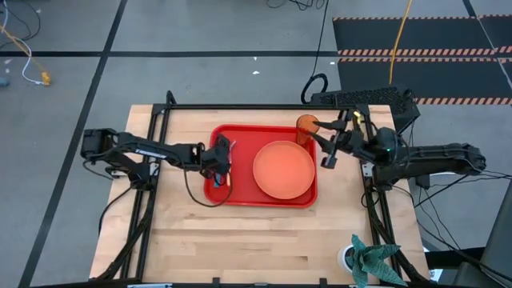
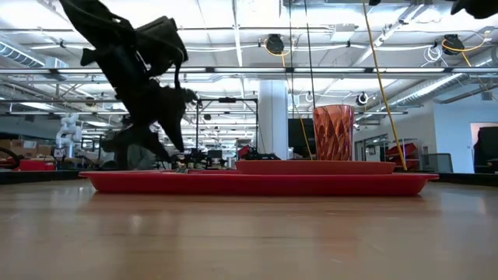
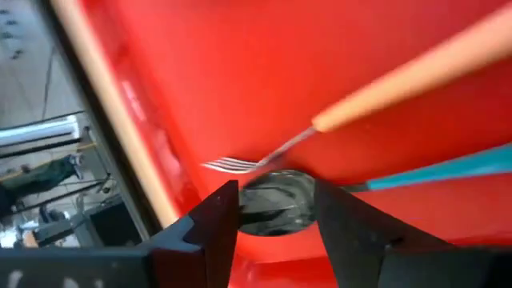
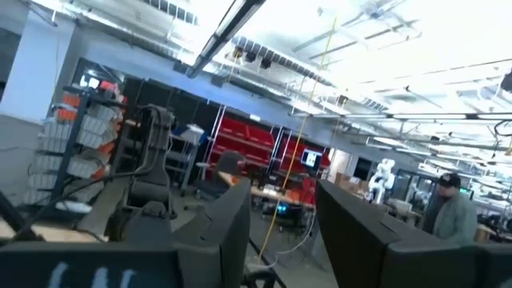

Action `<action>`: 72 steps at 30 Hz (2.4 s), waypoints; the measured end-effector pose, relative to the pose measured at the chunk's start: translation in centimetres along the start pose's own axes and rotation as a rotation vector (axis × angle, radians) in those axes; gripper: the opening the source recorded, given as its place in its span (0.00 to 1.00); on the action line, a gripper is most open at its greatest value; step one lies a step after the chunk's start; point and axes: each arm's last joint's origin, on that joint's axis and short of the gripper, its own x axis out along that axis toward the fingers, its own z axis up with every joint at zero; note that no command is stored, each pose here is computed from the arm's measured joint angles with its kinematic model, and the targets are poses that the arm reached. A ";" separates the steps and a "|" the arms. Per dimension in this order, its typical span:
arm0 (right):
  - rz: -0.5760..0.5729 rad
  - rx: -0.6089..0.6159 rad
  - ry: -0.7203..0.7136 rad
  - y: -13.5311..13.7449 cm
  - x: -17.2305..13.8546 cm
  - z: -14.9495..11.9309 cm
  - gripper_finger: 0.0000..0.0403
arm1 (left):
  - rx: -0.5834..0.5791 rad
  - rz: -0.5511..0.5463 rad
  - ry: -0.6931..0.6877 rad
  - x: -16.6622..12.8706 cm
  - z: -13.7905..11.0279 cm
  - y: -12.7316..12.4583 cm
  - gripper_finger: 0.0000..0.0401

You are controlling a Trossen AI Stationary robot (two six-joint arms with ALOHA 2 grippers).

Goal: Pick and place plate/cup/fork/spoon on tray
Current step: Put the orange fork on the red tray to the right of the blue spoon

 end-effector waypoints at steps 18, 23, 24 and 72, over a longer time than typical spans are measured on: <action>0.002 -0.001 0.001 -0.3 -0.7 0.5 0.34 | 0.038 -0.170 0.077 0.4 -0.6 3.2 0.20; 0.001 -0.011 0.000 -0.3 -0.7 0.5 0.34 | 0.085 -0.178 0.065 0.9 -0.5 3.1 0.20; 0.000 -0.016 0.000 -0.3 -0.7 0.5 0.34 | 0.096 -0.191 0.069 1.2 -0.4 3.0 0.20; 0.008 -0.060 0.031 -0.3 -0.7 0.2 0.34 | 0.154 -0.144 0.073 6.3 0.5 2.3 0.20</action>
